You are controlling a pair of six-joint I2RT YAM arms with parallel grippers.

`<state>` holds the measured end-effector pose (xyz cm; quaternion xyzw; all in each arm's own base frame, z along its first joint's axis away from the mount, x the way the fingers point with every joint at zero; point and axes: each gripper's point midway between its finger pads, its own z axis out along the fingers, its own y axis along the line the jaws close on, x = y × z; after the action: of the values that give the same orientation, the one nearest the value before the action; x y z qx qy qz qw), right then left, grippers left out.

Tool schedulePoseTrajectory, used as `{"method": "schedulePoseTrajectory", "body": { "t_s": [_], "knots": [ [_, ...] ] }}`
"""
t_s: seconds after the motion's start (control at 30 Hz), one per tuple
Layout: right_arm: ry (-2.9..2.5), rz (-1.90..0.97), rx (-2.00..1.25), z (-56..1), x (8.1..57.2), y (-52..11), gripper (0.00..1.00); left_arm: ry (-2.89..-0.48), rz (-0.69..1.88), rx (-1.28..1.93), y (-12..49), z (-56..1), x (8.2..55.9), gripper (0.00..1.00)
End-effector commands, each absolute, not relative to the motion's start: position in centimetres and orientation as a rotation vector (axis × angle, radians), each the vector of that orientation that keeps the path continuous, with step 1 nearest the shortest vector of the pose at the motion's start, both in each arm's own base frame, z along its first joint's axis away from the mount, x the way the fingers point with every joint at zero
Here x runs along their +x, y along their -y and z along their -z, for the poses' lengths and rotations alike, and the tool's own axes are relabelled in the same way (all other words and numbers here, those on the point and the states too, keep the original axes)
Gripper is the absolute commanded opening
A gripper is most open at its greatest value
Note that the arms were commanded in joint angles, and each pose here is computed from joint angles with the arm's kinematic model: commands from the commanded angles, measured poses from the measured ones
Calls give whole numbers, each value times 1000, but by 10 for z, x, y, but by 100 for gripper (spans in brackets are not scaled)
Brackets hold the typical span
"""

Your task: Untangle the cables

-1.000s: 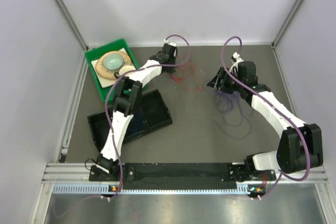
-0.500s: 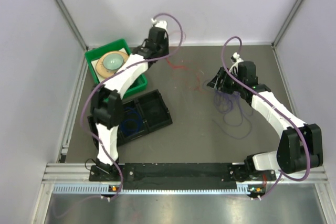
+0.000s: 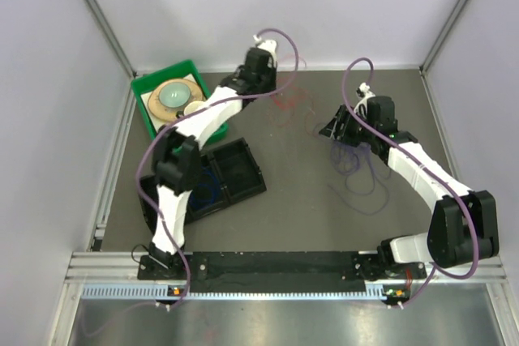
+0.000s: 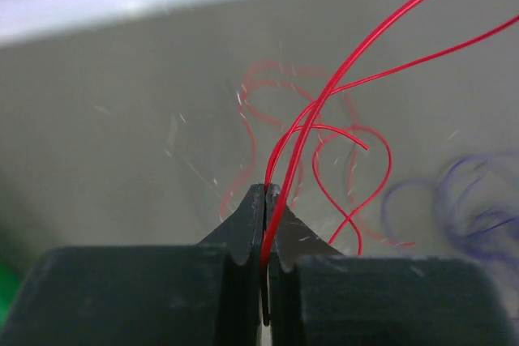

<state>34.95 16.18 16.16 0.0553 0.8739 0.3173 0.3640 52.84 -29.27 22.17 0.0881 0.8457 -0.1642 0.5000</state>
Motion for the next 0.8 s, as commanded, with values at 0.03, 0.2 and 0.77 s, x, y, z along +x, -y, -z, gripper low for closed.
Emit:
{"method": "schedulePoseTrajectory", "body": {
  "t_s": [0.03, 0.2, 0.77],
  "knots": [
    [-2182, -802, 123, -183, 349, -158, 57, -2208, 352, 268, 311, -160, 526, 72],
    [-2189, -770, 119, -179, 349, -153, 57, -2179, 359, 268, 311, -170, 524, 95],
    [-2211, -807, 108, -171, 356, -161, 57, -2015, 123, 547, 362, -159, 503, 99]
  ]
}}
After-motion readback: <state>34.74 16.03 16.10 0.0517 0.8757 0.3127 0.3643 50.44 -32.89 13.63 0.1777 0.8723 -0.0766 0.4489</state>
